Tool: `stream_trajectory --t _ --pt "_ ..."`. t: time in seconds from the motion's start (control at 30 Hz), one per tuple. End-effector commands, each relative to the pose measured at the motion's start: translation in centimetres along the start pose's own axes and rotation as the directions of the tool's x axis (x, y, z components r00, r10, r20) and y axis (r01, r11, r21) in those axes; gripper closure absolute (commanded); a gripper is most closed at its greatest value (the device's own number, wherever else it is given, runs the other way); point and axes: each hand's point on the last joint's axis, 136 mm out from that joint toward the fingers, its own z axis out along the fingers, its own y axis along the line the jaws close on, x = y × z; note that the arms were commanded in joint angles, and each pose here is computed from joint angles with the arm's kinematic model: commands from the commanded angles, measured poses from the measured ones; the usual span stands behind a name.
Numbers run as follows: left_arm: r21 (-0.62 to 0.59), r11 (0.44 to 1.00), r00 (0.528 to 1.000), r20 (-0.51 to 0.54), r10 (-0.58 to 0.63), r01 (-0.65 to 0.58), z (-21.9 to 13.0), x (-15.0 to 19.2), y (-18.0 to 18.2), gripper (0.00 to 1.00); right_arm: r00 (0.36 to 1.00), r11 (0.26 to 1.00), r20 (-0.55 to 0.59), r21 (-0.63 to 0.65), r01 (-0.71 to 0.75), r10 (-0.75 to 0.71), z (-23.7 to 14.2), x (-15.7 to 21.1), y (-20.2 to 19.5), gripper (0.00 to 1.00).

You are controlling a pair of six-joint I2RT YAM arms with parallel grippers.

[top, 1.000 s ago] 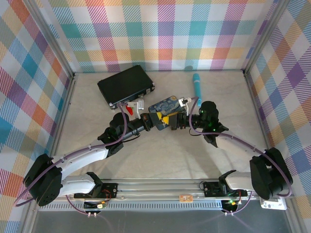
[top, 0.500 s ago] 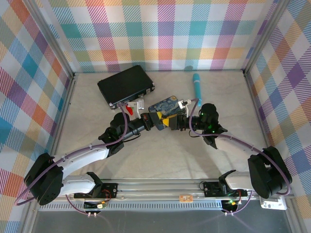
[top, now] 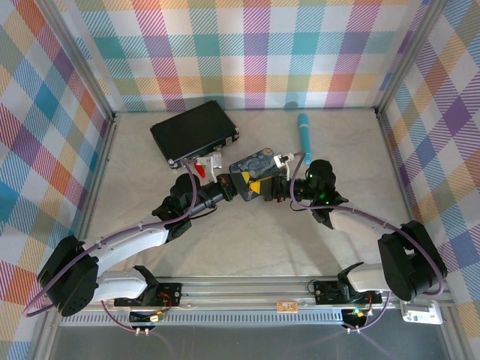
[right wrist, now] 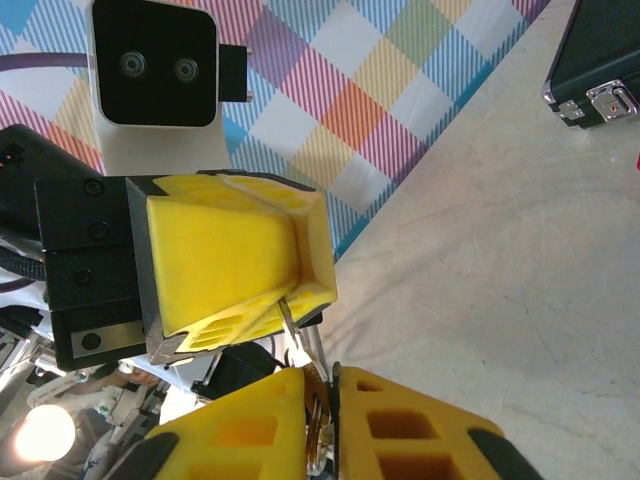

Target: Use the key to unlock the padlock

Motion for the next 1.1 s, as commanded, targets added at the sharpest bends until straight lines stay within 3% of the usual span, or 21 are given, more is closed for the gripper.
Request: stream_trajectory --t 0.0,0.17,0.27,0.33,0.4,0.57,0.77,1.07 --pt "0.046 0.999 1.0 0.026 0.0 -0.001 -0.3 -0.6 -1.0 1.0 0.999 0.999 0.014 -0.032 0.041 -0.041 0.3 -0.5 0.8 0.91" --pt "0.039 0.999 1.0 0.03 -0.004 0.002 -0.6 -0.6 -0.8 1.0 0.999 0.998 0.015 -0.025 0.051 -0.05 0.2 -0.5 0.8 1.0" --pt "0.025 1.0 0.999 0.04 0.003 -0.004 -0.9 -0.8 -0.8 0.74 0.999 0.999 0.0 0.023 0.046 -0.046 0.1 -0.3 0.1 1.0" --pt "0.008 1.0 0.999 0.052 0.007 -0.007 -1.1 -1.1 -0.7 0.44 0.999 0.996 -0.017 0.084 0.031 -0.03 -0.3 0.0 -0.7 1.0" --pt "-0.019 1.0 0.998 0.055 0.01 -0.009 -1.3 -1.2 -0.3 0.3 0.999 0.988 -0.024 0.155 0.025 -0.022 -1.0 0.1 -1.7 1.0" --pt "-0.098 0.995 0.999 0.037 -0.021 0.024 -1.2 -0.3 1.7 0.26 1.0 0.938 -0.022 0.348 -0.013 0.022 -3.5 0.8 -4.6 1.0" --pt "-0.221 0.974 0.998 -0.024 -0.056 0.049 0.2 3.5 4.3 0.25 0.988 0.794 0.064 0.589 -0.15 0.139 -9.4 1.5 -9.3 1.0" --pt "-0.297 0.95 0.981 -0.132 -0.144 0.099 5.2 10.3 7.0 0.25 0.976 0.625 0.123 0.752 -0.209 0.179 -14.7 2.3 -12.4 1.0"
